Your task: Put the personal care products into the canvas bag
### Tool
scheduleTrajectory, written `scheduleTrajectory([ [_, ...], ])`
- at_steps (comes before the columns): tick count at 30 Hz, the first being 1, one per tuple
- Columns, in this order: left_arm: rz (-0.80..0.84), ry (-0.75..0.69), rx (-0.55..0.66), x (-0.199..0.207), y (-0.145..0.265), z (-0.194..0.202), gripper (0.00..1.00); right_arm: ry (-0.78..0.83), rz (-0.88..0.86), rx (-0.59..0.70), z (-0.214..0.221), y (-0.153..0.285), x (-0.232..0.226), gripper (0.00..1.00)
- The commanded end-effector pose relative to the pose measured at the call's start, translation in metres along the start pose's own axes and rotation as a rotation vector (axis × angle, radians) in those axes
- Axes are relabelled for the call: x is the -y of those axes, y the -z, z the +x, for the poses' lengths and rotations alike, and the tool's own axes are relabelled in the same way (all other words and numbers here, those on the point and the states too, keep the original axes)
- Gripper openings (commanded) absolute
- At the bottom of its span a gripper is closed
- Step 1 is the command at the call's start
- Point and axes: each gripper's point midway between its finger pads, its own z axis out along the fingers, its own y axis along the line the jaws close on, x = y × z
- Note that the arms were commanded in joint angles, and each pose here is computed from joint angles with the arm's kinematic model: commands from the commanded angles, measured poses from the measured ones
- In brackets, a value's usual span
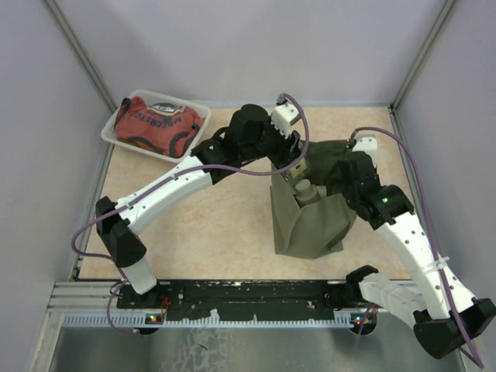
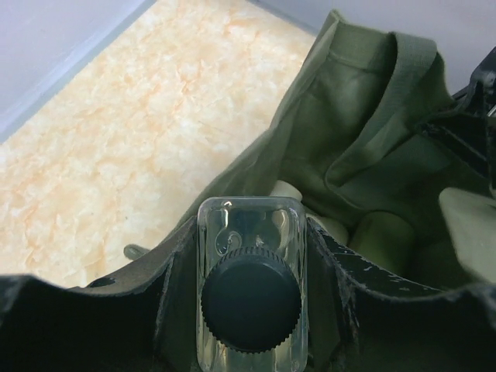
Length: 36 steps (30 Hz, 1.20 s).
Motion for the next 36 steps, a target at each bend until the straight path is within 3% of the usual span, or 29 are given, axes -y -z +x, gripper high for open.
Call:
scheduleTrajectory([
  [1,-0.065,-0.084,0.336,-0.010,0.025,-0.116,0.00,-0.002,-0.022,-0.017,0.005,-0.001,-0.004,0.00],
  [12,-0.064,-0.162,0.194,-0.014,-0.039,-0.055,0.00,0.007,-0.028,-0.029,0.009,-0.007,-0.009,0.00],
  [25,0.120,-0.373,0.125,0.013,-0.063,-0.017,0.03,0.005,-0.028,-0.037,0.012,-0.008,-0.010,0.00],
  [27,0.160,-0.382,0.099,0.018,-0.065,-0.007,0.12,0.003,-0.034,-0.035,0.012,-0.008,-0.011,0.00],
  [29,0.174,-0.377,0.081,0.020,-0.068,0.002,0.38,-0.004,-0.042,-0.034,0.011,-0.008,-0.012,0.00],
  [34,0.160,-0.357,0.078,0.018,-0.068,0.013,0.87,-0.004,-0.055,-0.034,0.010,-0.009,-0.016,0.00],
  [35,0.153,-0.352,0.080,0.016,-0.068,0.013,0.97,-0.003,-0.055,-0.035,0.010,-0.009,-0.016,0.00],
  [36,0.150,-0.350,0.081,0.016,-0.068,0.013,0.99,-0.002,-0.054,-0.036,0.010,-0.010,-0.016,0.00],
])
